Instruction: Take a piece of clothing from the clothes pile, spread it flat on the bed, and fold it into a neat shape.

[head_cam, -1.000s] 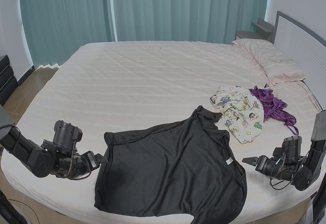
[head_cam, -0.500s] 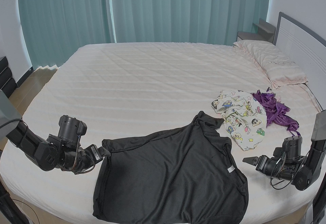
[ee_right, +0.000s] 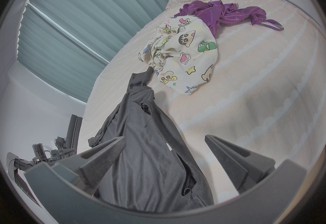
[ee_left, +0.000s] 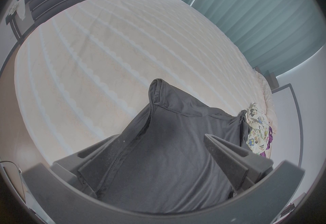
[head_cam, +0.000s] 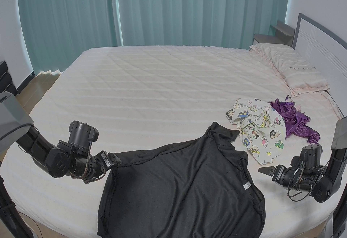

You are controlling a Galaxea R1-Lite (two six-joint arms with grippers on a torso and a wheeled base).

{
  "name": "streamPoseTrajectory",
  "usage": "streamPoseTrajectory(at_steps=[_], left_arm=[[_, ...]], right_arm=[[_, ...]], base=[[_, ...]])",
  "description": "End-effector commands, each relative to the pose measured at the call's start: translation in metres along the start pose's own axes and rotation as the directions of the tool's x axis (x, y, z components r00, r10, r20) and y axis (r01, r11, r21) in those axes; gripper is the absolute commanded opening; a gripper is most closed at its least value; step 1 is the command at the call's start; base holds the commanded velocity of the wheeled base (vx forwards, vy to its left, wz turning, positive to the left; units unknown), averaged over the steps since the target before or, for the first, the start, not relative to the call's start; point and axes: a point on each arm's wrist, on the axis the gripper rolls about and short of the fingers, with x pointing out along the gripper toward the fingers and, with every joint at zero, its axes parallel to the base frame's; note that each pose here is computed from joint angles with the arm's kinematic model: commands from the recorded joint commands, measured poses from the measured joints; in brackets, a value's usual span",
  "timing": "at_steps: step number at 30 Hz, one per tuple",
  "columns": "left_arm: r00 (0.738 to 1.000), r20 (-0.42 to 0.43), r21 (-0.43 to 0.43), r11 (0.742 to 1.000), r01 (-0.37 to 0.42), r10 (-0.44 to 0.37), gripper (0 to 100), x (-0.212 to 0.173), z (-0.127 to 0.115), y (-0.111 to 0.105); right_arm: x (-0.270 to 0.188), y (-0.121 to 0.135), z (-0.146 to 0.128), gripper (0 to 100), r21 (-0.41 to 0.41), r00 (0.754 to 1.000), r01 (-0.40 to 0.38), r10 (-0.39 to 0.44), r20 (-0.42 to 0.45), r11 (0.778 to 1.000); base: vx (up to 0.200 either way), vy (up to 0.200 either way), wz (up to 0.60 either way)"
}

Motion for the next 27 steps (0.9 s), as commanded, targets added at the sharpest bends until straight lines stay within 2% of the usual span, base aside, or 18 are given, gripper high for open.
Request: streamPoseTrajectory(at_steps=[1,8,11,14,19,27], left_arm=[[1.000,-0.011,-0.001,1.000,-0.011,0.011,100,0.010,0.001,-0.001],[1.000,0.007,-0.009,1.000,0.001,0.000,100,0.037,0.014,-0.017],[1.000,0.012,-0.040,0.999,0.005,-0.004,100,0.052,0.019,-0.025],[1.000,0.008,-0.062,0.998,0.002,-0.002,100,0.067,0.019,-0.031],[1.000,-0.004,-0.049,0.999,-0.011,0.011,100,0.093,0.014,-0.037],[0.996,0.064,-0.037,0.997,-0.065,0.067,100,0.123,0.012,-0.045]], right_arm=[[0.000,0.000,0.000,100,-0.001,1.000,0.001,-0.001,-0.002,1.000],[0.001,0.000,-0.001,100,-0.002,1.000,-0.001,0.001,-0.004,1.000],[0.001,0.001,-0.001,100,-0.004,1.000,-0.003,0.003,-0.007,1.000],[0.001,0.001,-0.002,100,-0.005,1.000,-0.003,0.002,-0.010,1.000],[0.002,0.000,-0.002,100,-0.003,1.000,0.001,-0.001,-0.010,1.000],[0.002,0.000,-0.002,100,-0.002,1.000,0.002,-0.002,-0.009,1.000]], base=[[0.000,0.000,0.00],[0.000,0.000,0.00],[0.000,0.000,0.00],[0.000,0.000,0.00],[0.000,0.000,0.00],[0.000,0.000,0.00]])
